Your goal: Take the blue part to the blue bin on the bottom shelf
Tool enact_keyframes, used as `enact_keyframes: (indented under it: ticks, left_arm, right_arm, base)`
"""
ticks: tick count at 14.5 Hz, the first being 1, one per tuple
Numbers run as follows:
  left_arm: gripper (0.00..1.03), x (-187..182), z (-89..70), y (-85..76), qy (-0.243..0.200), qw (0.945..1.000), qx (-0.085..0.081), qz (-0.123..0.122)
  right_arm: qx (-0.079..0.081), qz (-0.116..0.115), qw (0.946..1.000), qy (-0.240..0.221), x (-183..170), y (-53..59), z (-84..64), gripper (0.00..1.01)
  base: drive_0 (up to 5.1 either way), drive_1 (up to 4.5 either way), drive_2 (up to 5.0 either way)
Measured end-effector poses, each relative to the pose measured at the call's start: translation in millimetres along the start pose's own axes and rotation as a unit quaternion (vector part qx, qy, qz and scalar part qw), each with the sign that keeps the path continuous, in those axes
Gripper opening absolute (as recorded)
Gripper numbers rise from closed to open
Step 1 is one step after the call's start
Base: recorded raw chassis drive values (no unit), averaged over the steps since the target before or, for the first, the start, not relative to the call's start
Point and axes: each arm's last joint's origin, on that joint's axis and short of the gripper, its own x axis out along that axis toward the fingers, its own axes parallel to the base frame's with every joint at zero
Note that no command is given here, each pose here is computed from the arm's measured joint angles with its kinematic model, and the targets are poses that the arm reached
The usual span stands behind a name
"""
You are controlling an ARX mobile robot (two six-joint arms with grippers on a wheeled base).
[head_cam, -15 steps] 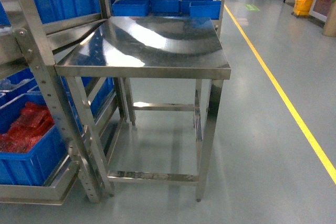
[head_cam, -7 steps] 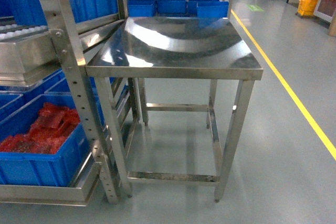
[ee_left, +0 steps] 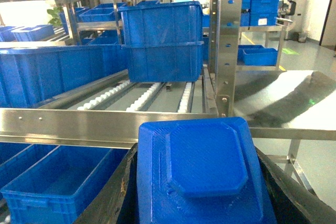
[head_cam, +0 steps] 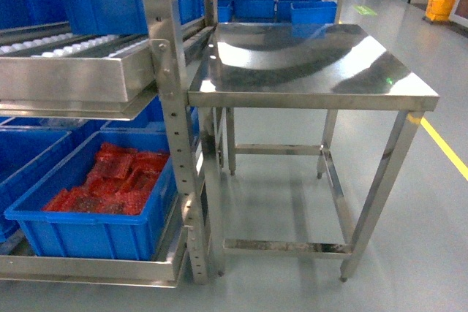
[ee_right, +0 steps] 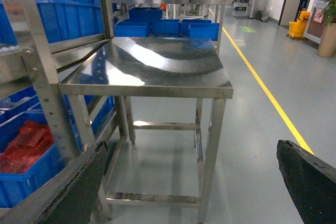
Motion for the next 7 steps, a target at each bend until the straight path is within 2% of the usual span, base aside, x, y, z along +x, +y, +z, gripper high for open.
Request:
enact_keyframes:
  ticks: [7]
  left_arm:
    - [0.44, 0.0, 0.2, 0.1, -0.001, 1.0, 0.0, 0.0]
  right_arm:
    - [0.0, 0.0, 1.0, -0.001, 0.0, 0.0, 0.2, 0.98]
  base:
    - [-5.0, 2.35, 2.4]
